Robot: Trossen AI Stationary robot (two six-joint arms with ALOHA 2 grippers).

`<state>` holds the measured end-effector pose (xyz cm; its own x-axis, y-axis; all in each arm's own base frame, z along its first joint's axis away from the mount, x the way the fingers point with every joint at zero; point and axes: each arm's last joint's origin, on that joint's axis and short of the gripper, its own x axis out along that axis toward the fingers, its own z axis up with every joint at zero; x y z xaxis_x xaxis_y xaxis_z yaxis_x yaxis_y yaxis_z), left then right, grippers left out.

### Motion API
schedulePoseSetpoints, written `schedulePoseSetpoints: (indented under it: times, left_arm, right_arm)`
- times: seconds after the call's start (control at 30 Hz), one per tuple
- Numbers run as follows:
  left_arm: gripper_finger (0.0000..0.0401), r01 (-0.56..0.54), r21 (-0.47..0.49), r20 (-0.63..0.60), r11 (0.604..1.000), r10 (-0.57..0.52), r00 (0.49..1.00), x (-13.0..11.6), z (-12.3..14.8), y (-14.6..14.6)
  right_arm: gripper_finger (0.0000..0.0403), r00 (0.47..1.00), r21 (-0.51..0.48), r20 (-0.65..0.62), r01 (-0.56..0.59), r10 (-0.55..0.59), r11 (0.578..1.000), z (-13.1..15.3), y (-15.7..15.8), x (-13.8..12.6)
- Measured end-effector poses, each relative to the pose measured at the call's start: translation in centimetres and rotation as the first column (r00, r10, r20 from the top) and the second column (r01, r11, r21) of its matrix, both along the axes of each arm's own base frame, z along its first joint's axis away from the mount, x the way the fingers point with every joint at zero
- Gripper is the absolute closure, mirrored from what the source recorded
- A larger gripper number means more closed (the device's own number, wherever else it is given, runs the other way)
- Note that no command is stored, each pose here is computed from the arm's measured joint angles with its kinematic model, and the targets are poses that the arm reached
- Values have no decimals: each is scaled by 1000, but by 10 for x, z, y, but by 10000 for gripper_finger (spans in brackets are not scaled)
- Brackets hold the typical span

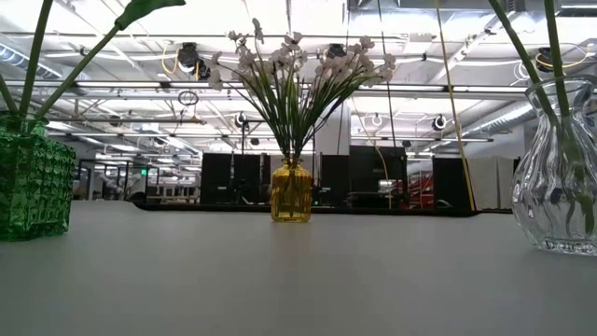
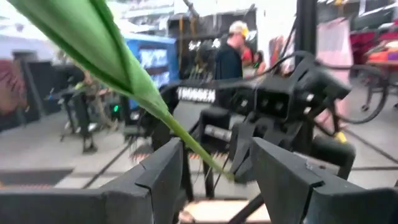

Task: Sort flowers into vase by color
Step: Put the red flower into the transparent vase

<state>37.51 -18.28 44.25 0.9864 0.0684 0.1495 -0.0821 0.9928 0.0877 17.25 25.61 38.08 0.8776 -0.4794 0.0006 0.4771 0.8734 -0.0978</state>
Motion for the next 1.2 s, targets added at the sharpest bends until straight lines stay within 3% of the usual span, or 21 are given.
schedulePoseSetpoints:
  times: [0.17,0.43,0.5,0.63,0.8,0.93,1.03,1.2]
  left_arm:
    - [230,51,0,62,999,-51,997,0,5,-1]
    - [370,68,25,71,997,-69,995,0,6,-1]
    - [389,78,28,71,997,-80,994,1,6,0]
    - [390,79,52,49,996,-81,996,-1,6,0]
    - [395,74,65,-16,995,-73,997,-8,9,7]
    - [396,148,54,-49,987,-146,988,-7,7,10]
    - [397,193,45,-90,980,-189,978,-5,2,12]
    - [398,189,31,-124,981,-184,975,-2,-1,17]
  right_arm:
    - [403,1000,1,0,-1,1,1000,0,0,0]
    - [403,1000,-2,-3,-3,3,1000,0,0,0]
    - [397,1000,1,-1,-2,2,1000,0,0,0]
    - [352,999,33,-17,-49,49,998,2,1,0]
    - [264,971,113,-63,-222,230,968,22,-9,-7]
    - [208,961,138,-68,-257,268,957,37,-30,0]
    - [184,939,149,-102,-311,327,939,41,-45,13]
    - [178,910,183,-114,-375,399,909,44,-61,36]
